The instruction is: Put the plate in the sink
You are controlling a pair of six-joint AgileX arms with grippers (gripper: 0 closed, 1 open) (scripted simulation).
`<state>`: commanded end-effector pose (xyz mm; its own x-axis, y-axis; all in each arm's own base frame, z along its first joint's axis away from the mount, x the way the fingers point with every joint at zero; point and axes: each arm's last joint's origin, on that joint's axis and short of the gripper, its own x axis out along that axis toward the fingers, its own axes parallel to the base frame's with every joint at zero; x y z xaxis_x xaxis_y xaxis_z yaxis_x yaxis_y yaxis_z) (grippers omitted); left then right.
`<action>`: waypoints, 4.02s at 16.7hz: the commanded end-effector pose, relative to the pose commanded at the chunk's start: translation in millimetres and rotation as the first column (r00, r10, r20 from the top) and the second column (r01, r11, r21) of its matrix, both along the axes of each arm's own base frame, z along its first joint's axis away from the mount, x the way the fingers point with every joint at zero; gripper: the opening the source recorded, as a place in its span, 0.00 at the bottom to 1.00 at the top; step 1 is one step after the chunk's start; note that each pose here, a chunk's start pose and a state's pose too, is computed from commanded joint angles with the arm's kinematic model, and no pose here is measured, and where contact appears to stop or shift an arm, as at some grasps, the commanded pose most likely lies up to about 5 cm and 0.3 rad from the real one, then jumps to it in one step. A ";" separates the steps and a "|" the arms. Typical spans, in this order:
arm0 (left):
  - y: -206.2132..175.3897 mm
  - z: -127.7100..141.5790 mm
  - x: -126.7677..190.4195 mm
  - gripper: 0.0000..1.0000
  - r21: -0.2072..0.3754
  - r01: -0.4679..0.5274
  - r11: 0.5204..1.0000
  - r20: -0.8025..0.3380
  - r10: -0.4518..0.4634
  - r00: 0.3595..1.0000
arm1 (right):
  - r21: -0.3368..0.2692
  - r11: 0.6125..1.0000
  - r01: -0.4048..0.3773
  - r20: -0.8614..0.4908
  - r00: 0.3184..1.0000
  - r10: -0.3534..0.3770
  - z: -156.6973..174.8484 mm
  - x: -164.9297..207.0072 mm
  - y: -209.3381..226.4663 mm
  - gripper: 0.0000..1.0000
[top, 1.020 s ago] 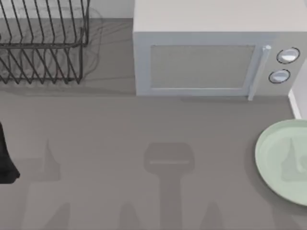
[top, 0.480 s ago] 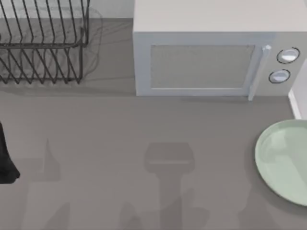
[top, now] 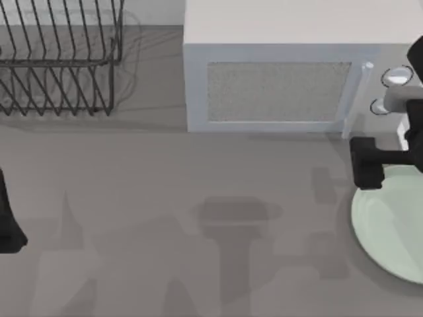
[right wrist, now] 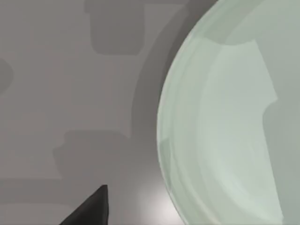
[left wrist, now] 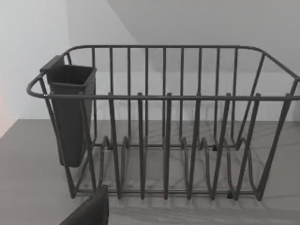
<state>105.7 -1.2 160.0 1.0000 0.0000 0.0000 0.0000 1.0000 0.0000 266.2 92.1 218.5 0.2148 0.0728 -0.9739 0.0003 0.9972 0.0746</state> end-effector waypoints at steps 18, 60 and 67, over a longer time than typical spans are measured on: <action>0.0 0.0 0.0 1.00 0.000 0.000 1.000 0.000 0.000 1.000 | -0.068 0.998 -0.004 -0.205 0.979 -0.010 -79.6 38.2 33.9 1.00; 0.0 0.0 0.0 1.00 0.000 0.000 1.000 0.000 0.000 1.000 | -0.055 0.996 -0.063 -0.137 0.989 0.055 28.8 47.2 93.9 0.00; 0.0 0.0 0.0 1.00 0.000 0.000 1.000 0.000 0.000 1.000 | -0.046 0.999 -0.003 -0.123 0.992 -0.003 142.5 41.9 41.8 0.00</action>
<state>105.7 -1.2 160.0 1.0000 0.0000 0.0000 0.0000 1.0000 0.0000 308.1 133.9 360.9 0.0935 0.0275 -0.9952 0.0067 0.9996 0.0283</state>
